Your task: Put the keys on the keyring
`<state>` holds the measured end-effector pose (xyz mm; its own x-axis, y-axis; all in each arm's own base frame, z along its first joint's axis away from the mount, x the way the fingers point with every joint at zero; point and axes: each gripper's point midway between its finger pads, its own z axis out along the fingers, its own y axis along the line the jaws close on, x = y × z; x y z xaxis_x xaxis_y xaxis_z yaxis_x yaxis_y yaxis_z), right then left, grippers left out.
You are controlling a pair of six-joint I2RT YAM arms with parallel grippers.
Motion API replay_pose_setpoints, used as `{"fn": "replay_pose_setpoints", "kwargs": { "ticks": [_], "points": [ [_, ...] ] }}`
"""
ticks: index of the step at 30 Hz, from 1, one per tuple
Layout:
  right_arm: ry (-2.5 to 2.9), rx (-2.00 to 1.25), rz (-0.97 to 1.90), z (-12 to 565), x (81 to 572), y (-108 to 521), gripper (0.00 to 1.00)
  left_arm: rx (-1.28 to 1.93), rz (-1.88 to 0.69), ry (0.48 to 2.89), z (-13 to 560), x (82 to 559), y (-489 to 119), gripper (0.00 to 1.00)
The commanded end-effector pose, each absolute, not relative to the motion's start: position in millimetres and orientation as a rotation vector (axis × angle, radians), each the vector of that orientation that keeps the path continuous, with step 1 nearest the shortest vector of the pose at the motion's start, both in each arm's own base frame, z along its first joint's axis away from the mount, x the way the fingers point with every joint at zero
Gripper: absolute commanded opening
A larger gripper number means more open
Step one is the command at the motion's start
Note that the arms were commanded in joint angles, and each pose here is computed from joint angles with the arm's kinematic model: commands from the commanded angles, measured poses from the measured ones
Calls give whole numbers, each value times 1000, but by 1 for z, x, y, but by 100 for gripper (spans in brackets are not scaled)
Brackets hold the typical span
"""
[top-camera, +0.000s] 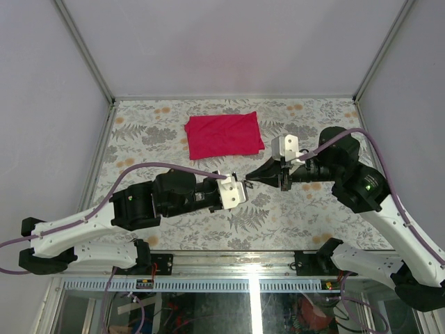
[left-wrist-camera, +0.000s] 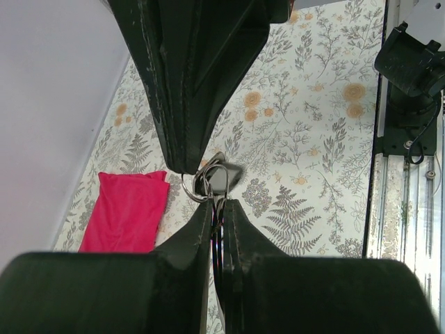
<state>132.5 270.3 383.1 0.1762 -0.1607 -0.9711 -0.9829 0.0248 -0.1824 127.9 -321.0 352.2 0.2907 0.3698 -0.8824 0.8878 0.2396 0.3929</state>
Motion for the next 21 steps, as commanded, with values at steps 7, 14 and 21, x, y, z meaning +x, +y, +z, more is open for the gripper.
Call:
{"fn": "replay_pose_setpoints", "kwargs": {
  "ticks": [7,14,21],
  "points": [
    [1112,-1372,955,412,118,260,0,1279,-542,1259,379,133,-318,0],
    [1105,-1361,938,415,117,256,0,1281,-542,1261,378,132,-318,0],
    [1202,-1235,870,410,139,253,0,1266,-532,1287,376,134,-314,0]
  ]
}}
